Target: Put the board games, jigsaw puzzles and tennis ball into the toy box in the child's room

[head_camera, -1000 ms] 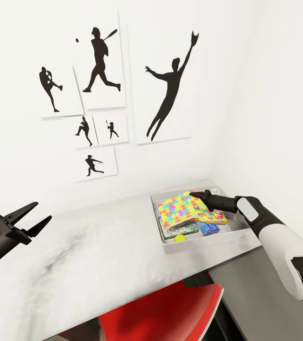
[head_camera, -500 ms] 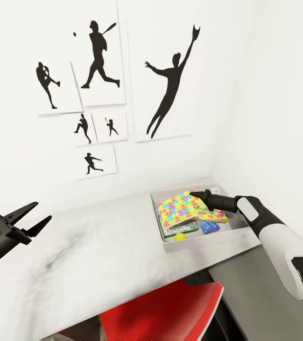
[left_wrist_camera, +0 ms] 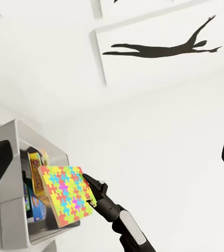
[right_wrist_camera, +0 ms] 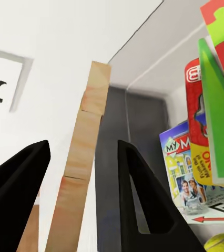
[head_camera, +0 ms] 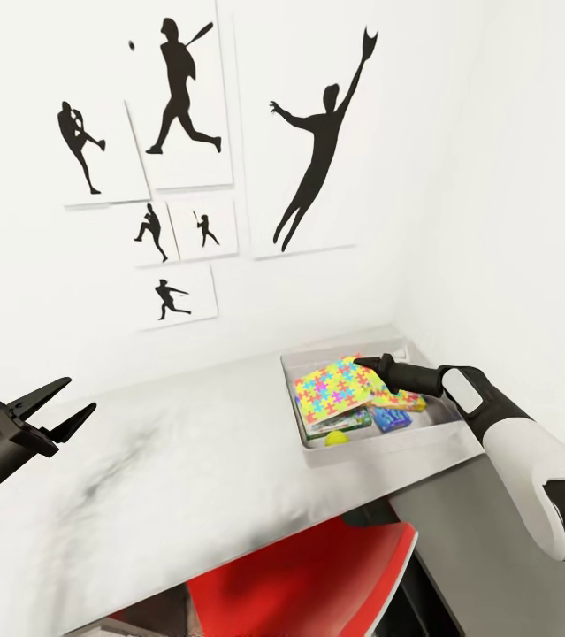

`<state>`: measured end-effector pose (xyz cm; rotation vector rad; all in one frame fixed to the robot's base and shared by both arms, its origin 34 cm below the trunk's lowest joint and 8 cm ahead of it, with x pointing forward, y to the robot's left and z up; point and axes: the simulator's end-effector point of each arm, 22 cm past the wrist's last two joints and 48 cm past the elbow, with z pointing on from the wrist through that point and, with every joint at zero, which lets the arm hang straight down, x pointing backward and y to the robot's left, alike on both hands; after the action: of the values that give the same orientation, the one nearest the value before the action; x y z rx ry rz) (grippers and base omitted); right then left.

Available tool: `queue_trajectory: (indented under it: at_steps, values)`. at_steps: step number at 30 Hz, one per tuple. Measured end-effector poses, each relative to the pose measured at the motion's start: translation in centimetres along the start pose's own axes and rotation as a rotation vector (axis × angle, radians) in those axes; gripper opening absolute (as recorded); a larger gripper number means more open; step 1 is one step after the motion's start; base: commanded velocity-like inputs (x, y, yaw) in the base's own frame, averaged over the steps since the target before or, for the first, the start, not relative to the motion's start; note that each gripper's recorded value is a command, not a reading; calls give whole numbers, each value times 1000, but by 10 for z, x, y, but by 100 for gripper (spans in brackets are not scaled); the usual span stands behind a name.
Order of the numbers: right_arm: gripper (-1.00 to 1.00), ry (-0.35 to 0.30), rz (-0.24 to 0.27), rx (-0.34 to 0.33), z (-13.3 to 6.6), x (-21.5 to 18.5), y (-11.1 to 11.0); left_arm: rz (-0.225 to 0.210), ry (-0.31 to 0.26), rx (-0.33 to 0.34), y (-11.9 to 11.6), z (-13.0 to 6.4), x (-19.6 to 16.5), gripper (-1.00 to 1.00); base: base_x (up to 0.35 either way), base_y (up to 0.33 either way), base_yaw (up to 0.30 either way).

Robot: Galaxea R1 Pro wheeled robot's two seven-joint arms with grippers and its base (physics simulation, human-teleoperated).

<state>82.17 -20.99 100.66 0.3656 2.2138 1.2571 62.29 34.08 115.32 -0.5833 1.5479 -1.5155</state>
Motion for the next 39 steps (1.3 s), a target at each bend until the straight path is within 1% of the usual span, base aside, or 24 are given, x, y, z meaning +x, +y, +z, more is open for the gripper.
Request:
queue_trajectory:
  at_steps: [27, 39]
  values:
    - [-100, 4, 29, 21, 6, 0, -27, -24, 7, -35, 23, 2, 3, 100, 0, 0, 0]
    - [-100, 2, 28, 24, 7, -1, -29, -27, 8, -37, 26, 3, 3, 100, 0, 0, 0]
